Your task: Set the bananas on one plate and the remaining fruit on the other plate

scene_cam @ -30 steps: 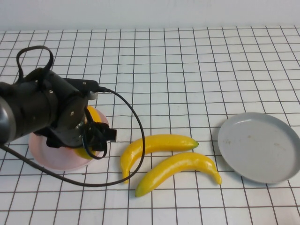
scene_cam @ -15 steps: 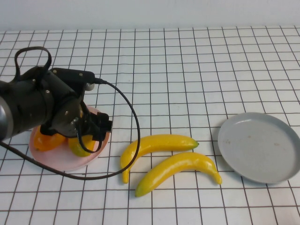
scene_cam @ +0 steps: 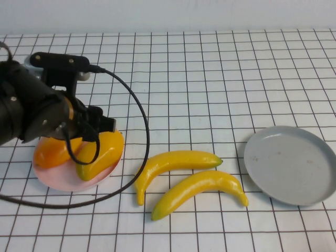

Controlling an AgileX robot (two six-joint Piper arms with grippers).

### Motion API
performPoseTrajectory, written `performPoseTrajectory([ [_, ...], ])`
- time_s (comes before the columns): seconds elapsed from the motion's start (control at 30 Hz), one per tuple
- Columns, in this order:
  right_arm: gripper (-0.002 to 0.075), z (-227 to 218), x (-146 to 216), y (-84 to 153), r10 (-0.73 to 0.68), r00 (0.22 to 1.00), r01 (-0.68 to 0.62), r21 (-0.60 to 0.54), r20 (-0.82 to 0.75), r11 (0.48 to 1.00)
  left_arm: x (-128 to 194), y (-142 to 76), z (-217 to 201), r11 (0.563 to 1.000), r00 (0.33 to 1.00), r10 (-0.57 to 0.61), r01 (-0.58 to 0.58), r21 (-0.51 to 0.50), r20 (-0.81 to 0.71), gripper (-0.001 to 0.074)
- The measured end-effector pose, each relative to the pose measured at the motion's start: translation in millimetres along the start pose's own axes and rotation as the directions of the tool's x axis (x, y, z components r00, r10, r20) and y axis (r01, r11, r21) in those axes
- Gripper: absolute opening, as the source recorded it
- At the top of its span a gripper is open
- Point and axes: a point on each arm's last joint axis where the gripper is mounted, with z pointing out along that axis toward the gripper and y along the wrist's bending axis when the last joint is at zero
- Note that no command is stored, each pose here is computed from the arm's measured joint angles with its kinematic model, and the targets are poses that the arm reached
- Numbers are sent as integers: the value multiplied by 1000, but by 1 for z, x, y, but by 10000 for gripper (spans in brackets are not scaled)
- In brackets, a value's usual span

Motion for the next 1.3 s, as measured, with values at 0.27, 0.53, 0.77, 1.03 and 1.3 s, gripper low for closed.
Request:
performPoseTrajectory([
  [0.27, -15, 0, 0, 0, 0, 1000, 0, 0, 0, 1000, 30, -18, -68, 984, 981, 67, -95, 148, 183, 22],
  [0.53, -15, 0, 0, 0, 0, 1000, 0, 0, 0, 1000, 62, 10, -128, 978, 978, -17, -26, 205, 206, 1],
  [0.77, -15, 0, 0, 0, 0, 1000, 0, 0, 0, 1000, 93, 42, -161, 975, 937, -8, -70, 210, 350, 0],
  [1.03, -15, 0, 0, 0, 0, 1000, 0, 0, 0, 1000, 153, 65, -138, 976, 867, -62, -50, 210, 495, 0],
  [1.3, -15, 0, 0, 0, 0, 1000, 0, 0, 0, 1000, 212, 81, -108, 985, 788, -148, 65, 158, 598, 0],
])
